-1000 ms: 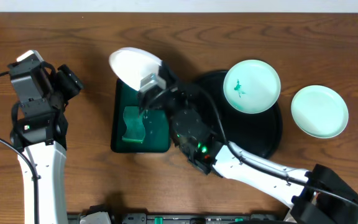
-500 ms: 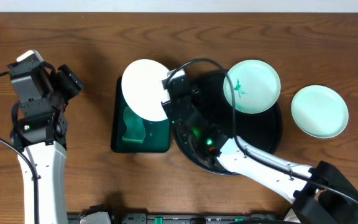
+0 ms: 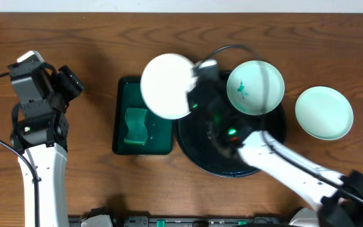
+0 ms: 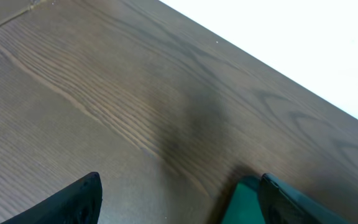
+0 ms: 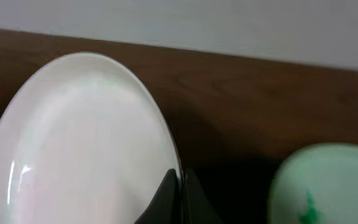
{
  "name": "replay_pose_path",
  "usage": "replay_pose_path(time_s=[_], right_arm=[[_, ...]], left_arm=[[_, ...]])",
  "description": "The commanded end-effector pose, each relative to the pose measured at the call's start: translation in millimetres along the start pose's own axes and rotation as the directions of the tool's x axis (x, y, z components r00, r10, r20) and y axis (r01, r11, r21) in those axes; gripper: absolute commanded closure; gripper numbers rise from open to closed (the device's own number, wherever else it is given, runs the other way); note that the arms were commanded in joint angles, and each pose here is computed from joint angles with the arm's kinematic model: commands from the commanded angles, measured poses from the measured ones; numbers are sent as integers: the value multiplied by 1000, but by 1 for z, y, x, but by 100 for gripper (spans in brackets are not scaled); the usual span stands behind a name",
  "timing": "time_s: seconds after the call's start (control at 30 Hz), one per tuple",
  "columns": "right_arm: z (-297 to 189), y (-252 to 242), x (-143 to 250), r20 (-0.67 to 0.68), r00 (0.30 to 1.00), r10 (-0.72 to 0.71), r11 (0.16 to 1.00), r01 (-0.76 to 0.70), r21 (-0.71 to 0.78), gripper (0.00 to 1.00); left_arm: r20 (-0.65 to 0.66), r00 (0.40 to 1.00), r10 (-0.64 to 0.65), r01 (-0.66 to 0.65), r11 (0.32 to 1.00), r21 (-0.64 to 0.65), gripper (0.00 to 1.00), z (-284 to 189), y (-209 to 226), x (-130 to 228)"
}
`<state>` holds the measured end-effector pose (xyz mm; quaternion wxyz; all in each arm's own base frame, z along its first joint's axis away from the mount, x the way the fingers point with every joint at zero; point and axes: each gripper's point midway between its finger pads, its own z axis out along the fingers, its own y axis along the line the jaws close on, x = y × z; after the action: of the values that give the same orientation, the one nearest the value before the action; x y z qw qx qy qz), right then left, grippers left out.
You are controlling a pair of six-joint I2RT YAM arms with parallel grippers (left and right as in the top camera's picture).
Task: Clean dirty plates on tray and stack at the side
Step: 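Carry the white plate right and lower it onto the right pale plate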
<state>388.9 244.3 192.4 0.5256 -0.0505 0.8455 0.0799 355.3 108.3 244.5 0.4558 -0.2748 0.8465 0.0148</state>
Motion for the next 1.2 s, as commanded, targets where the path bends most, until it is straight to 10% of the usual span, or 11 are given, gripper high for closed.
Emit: replay_pose_path(time_s=[0.0, 0.63, 1.17], right_arm=[[-8, -37, -31, 8, 978, 209, 978, -209, -21, 99], [-84, -365, 42, 13, 697, 717, 576, -603, 553, 99], [-106, -442, 131, 37, 619, 784, 325, -462, 825, 99]], left_arm=[[5, 1000, -3, 3, 1000, -11, 20, 0, 3, -1], [5, 1000, -3, 3, 1000, -11, 20, 0, 3, -1], [2, 1000, -3, 3, 1000, -12, 20, 0, 3, -1]])
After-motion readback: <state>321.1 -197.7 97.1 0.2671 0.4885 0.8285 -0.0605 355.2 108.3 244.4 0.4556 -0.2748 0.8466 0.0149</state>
